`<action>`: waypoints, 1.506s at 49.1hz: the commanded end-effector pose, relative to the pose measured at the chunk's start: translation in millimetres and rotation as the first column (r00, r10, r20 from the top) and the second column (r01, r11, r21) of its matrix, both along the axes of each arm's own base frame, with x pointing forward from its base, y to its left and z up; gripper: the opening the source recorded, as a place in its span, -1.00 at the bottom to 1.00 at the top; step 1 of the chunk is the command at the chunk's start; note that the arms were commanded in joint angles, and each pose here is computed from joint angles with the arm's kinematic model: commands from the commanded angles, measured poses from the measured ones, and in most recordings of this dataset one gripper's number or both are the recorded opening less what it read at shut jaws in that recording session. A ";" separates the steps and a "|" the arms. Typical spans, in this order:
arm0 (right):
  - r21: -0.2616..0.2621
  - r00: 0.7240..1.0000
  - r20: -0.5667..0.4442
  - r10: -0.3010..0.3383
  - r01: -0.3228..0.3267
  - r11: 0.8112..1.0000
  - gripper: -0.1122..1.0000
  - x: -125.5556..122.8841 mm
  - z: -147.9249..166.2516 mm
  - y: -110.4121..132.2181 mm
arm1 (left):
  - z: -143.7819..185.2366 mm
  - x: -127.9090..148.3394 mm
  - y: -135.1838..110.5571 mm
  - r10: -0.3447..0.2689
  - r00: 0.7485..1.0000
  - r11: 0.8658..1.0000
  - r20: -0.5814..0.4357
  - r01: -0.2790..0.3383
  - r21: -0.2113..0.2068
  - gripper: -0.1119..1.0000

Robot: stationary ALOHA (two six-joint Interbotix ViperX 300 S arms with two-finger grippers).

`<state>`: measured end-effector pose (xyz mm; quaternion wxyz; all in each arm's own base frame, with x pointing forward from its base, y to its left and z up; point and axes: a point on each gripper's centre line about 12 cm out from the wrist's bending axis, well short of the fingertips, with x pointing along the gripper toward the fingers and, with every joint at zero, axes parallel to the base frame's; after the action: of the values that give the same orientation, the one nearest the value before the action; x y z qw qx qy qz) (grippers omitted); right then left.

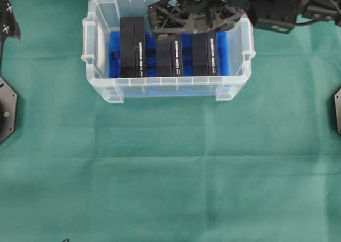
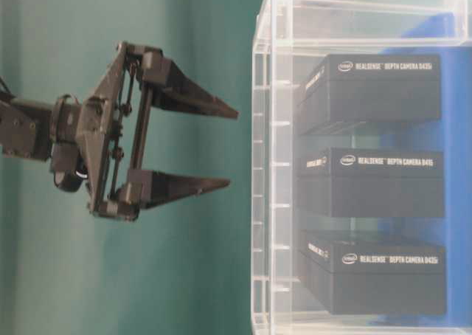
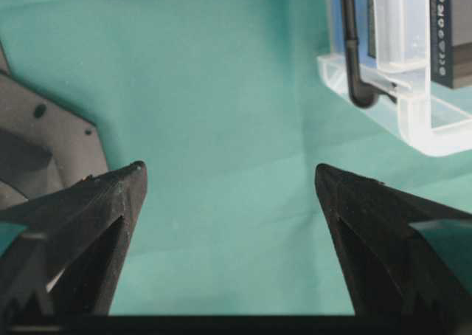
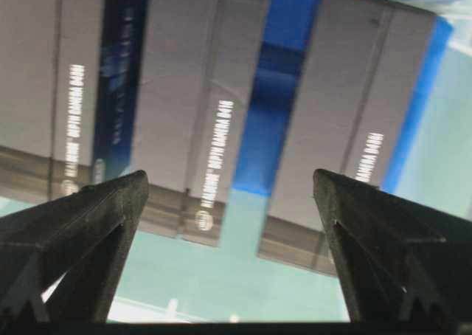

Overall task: Take out the box from the case.
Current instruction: 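Move the open right gripper over the middle black box, then lower the right gripper around the middle box and close on it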

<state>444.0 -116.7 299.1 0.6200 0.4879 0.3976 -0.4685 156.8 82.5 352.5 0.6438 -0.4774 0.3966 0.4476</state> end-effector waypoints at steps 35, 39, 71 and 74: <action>0.027 0.996 0.088 0.017 -0.020 0.999 0.91 32.5 7.6 3.6 | 5.3 -1.1 0.7 0.001 1.000 1.000 0.017 -0.001 0.014 0.91; 0.027 0.996 0.088 0.017 -0.020 0.999 0.91 32.5 7.6 3.6 | 5.3 -1.1 0.7 0.000 1.000 1.000 0.016 0.000 0.015 0.91; 0.029 0.997 0.080 0.017 -0.019 0.999 0.91 31.7 7.3 3.8 | 5.1 -1.3 0.6 -0.003 1.000 1.000 0.017 0.003 0.016 0.91; 0.028 0.997 0.080 0.017 -0.019 0.999 0.91 31.6 7.3 3.6 | 5.6 -1.4 0.5 -0.003 1.000 1.000 0.017 0.003 0.016 0.91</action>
<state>476.5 -113.9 287.5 0.6193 0.5060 0.3995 -0.4481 154.8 81.8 354.2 0.6476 -0.4759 0.3939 0.4460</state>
